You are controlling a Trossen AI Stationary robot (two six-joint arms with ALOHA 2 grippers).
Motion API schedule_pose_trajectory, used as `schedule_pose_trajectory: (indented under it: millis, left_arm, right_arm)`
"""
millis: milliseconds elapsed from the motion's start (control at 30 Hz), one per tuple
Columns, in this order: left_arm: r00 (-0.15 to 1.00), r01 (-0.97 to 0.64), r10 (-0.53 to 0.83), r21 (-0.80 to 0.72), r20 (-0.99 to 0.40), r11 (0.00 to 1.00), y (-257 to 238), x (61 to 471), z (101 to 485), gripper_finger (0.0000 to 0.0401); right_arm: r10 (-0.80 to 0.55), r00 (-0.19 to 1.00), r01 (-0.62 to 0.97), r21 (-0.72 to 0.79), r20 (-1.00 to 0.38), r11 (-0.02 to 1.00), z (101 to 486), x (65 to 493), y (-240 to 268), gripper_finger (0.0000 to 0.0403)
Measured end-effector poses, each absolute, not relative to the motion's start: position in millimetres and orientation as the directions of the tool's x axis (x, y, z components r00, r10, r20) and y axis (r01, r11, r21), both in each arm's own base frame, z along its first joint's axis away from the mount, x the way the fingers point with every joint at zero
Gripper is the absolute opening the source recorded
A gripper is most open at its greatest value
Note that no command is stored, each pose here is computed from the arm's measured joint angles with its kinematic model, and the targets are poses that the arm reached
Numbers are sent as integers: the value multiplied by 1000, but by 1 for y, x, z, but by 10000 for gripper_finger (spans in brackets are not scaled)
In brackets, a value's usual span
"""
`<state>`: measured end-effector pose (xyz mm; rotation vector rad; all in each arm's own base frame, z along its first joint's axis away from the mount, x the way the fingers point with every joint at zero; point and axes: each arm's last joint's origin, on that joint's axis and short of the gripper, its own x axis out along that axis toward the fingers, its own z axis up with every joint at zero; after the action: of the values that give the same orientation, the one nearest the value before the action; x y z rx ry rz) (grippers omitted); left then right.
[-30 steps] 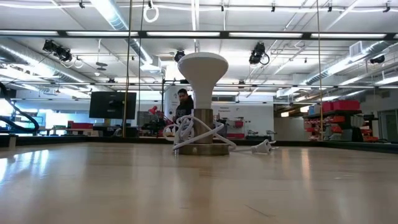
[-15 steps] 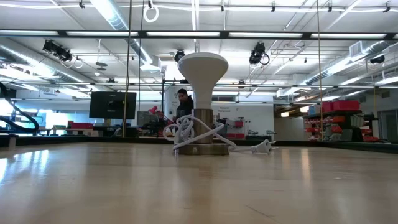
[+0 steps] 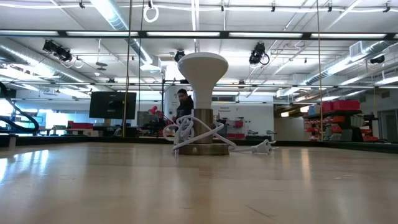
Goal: Pick & Place USB Port
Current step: Put the green charger cable into the green bin, then return to Home Position
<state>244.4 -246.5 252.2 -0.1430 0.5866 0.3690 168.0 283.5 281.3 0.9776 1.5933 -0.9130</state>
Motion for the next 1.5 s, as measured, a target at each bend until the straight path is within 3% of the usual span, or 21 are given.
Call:
schedule_pose_trajectory:
  millis: [267,433,933,1333,1500]
  left_arm:
    - [768,-373,280,-46,-576,927,-248,244,252,110]
    - [768,-372,278,-49,-577,927,-248,244,252,110]
    - [769,-372,277,-52,-576,927,-248,244,252,110]
    - [770,-369,276,-49,-575,928,-248,244,252,110]
    - [771,-371,279,-47,-572,927,-248,245,252,110]
  right_arm:
    - [113,-207,916,-152,-972,370,266,168,285,3]
    - [105,-305,899,-249,-947,361,254,163,281,1]
    - [110,-305,885,-239,-946,399,231,163,280,2]
    - [92,-279,860,-206,-956,466,227,164,278,121]
    - [72,-281,840,-209,-957,501,232,163,273,153]
